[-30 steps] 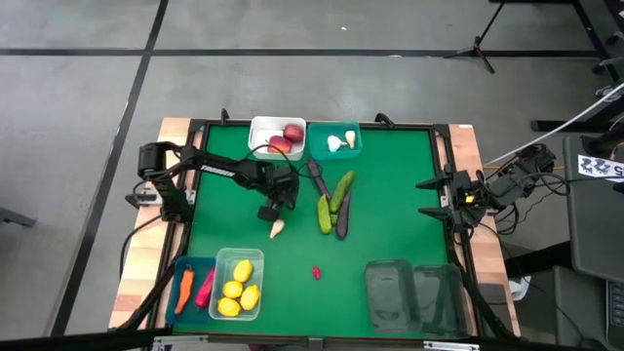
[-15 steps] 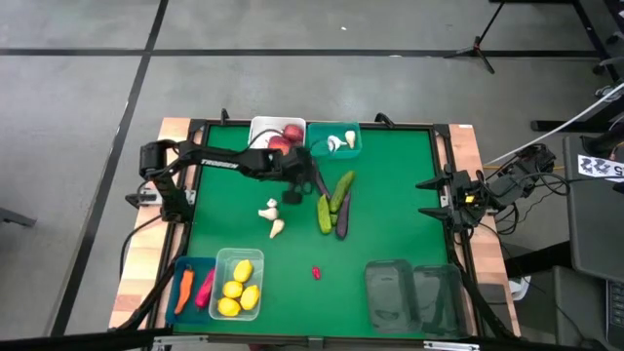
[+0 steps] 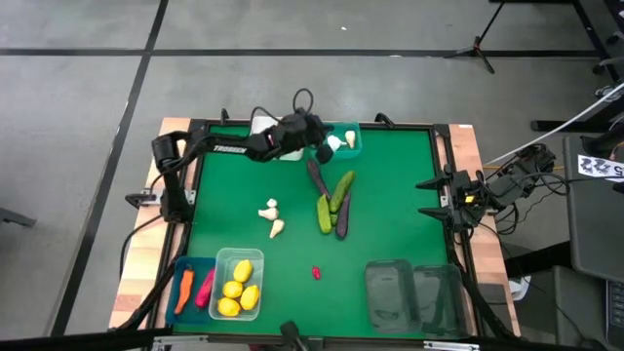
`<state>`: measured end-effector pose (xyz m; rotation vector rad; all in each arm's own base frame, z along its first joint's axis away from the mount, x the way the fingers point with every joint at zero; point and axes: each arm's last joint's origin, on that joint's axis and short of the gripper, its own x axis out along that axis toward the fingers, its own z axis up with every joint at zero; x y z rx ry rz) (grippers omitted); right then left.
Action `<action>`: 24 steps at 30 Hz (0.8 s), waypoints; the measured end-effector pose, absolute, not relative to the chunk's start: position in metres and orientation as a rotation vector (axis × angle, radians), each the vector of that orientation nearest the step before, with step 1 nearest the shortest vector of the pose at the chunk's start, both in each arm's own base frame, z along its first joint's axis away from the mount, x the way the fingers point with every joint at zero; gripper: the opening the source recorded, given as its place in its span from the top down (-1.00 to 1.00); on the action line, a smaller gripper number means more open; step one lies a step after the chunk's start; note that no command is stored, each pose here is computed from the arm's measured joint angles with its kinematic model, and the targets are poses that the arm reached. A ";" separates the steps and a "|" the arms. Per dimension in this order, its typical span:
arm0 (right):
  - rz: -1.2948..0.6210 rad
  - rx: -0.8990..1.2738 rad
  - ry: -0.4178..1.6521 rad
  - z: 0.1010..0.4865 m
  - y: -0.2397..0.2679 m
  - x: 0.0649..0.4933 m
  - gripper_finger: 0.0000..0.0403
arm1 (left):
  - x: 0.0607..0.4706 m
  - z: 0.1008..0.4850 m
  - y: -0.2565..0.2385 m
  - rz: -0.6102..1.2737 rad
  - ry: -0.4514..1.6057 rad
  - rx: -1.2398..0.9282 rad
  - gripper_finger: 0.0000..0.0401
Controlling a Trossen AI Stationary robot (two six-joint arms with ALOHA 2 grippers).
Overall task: Sort produce into baskets
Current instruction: Put the white garlic into the green bin
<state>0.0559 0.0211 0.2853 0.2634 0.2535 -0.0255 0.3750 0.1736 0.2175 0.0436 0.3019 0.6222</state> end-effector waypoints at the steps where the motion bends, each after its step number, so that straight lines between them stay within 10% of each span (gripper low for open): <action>1: -0.025 0.264 0.253 0.285 0.021 0.056 -0.79 | 0.375 0.214 0.179 0.634 0.293 0.016 1.00; 9: -0.025 0.264 0.254 0.285 0.021 0.056 -0.79 | 0.372 0.201 0.200 0.657 0.234 -0.049 0.93; 24: -0.024 0.266 0.255 0.285 0.021 0.056 -0.79 | 0.373 0.224 0.180 0.394 0.232 -0.022 0.11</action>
